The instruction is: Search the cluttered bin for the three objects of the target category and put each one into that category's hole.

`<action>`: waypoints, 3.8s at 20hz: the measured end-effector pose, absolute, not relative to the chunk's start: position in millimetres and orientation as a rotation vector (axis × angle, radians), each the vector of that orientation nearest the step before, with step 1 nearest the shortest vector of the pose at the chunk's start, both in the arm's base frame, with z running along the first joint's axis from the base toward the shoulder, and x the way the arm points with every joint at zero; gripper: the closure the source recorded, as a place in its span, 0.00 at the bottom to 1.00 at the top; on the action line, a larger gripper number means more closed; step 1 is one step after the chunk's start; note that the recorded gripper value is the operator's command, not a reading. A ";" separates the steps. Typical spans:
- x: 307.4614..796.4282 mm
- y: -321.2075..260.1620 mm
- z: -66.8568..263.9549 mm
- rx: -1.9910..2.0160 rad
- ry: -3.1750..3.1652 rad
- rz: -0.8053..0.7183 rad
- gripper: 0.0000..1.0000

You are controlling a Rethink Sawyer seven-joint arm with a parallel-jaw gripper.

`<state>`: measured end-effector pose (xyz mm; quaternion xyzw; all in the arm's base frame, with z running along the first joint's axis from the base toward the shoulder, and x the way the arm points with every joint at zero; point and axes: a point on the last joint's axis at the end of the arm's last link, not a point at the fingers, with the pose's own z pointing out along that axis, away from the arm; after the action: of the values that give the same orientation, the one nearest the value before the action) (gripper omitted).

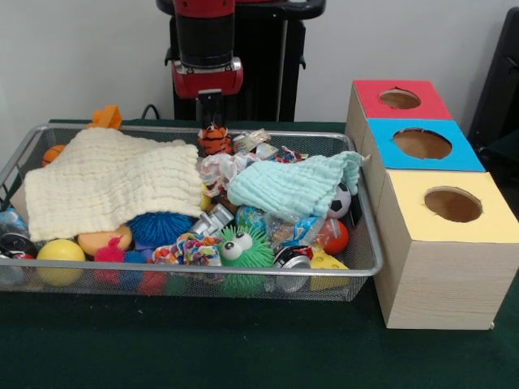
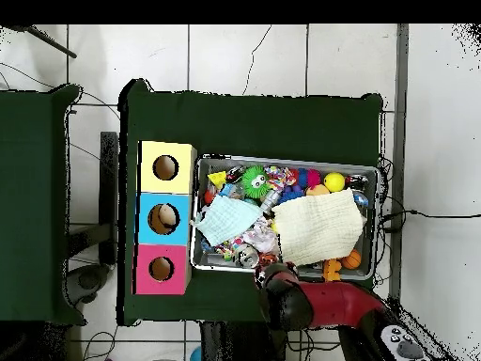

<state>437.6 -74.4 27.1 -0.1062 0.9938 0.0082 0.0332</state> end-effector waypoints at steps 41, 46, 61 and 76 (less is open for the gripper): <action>516.2 -81.9 121.7 -0.312 2.863 -0.078 1.00; 514.7 -77.5 131.1 -0.331 2.849 -0.088 1.00; 481.0 -33.7 164.3 -0.401 2.844 -0.114 1.00; 462.9 23.2 194.1 -0.418 2.826 -0.105 1.00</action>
<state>462.9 23.2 194.1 -0.1449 0.9787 -0.0363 0.1412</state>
